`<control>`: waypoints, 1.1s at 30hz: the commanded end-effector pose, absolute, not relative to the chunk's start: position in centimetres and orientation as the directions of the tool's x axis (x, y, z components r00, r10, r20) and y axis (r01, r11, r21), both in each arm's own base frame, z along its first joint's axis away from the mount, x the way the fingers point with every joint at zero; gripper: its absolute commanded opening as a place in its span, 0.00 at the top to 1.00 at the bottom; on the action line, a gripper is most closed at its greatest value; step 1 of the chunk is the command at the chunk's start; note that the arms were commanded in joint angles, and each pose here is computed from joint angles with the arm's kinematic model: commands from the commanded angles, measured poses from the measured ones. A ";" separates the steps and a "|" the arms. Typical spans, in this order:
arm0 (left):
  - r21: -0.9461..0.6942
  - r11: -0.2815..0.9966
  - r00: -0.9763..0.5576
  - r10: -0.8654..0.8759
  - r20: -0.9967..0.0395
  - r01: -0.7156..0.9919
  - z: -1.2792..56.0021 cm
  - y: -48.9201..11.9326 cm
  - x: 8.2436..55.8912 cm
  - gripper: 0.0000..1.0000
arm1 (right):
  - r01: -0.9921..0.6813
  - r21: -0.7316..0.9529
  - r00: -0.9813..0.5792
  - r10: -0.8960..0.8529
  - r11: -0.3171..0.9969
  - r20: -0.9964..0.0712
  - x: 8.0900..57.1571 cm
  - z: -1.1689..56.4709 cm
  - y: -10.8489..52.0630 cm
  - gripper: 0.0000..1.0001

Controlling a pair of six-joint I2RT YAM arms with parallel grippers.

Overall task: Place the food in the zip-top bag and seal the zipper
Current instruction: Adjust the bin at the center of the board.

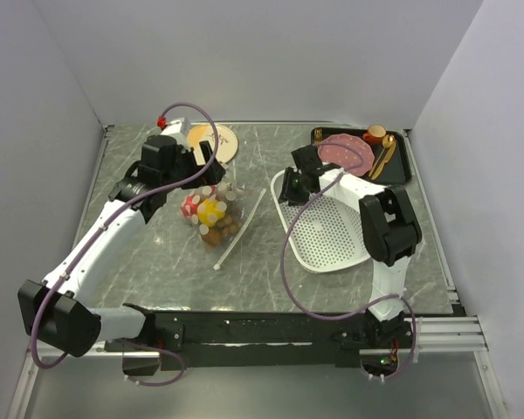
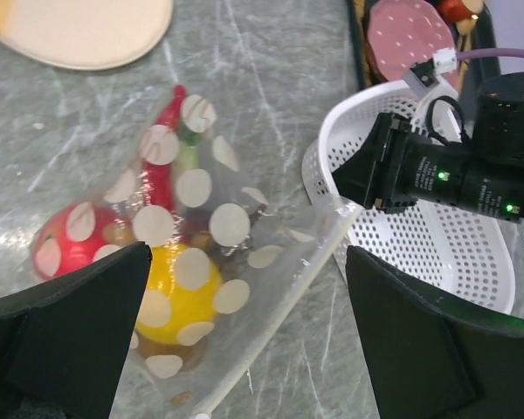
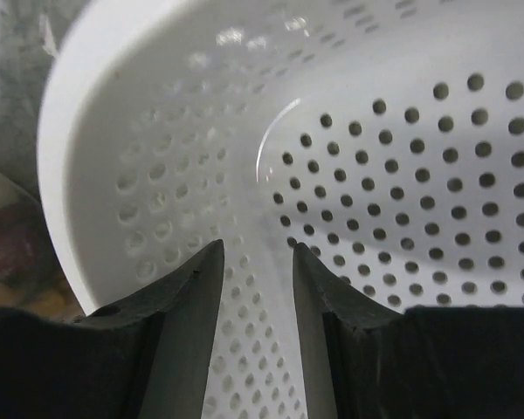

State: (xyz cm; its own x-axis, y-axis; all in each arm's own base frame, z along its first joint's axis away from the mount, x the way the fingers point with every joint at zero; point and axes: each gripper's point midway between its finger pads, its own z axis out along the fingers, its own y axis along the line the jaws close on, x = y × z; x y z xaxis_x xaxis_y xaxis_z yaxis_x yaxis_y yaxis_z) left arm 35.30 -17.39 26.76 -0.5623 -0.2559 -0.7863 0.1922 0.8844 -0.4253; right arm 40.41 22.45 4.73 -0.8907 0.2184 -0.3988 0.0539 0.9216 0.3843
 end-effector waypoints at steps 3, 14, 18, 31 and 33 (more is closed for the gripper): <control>-0.436 0.890 -0.506 -0.317 -0.802 0.134 28.4 -15.7 35.5 0.01 | -0.035 0.503 -0.881 0.211 0.864 -0.424 42.3 8.0 26.9 0.54; -0.420 0.905 -0.516 -0.326 -0.793 0.074 27.2 -14.6 35.7 0.01 | 0.011 0.369 -0.805 0.228 0.929 -0.548 40.7 11.4 21.5 0.52; -0.430 0.899 -0.505 -0.332 -0.797 0.088 27.1 -14.6 35.2 0.01 | 0.100 0.232 -0.818 0.213 0.967 -0.535 36.8 9.0 16.4 0.51; -0.414 0.910 -0.479 -0.370 -0.796 -0.013 25.6 -12.5 37.2 0.01 | -0.065 0.381 -0.883 0.124 0.922 -0.453 29.4 7.7 23.5 0.51; -0.414 0.909 -0.471 -0.383 -0.795 -0.041 25.6 -11.9 37.6 0.01 | -0.067 0.409 -0.870 0.148 0.910 -0.471 29.9 8.7 24.0 0.51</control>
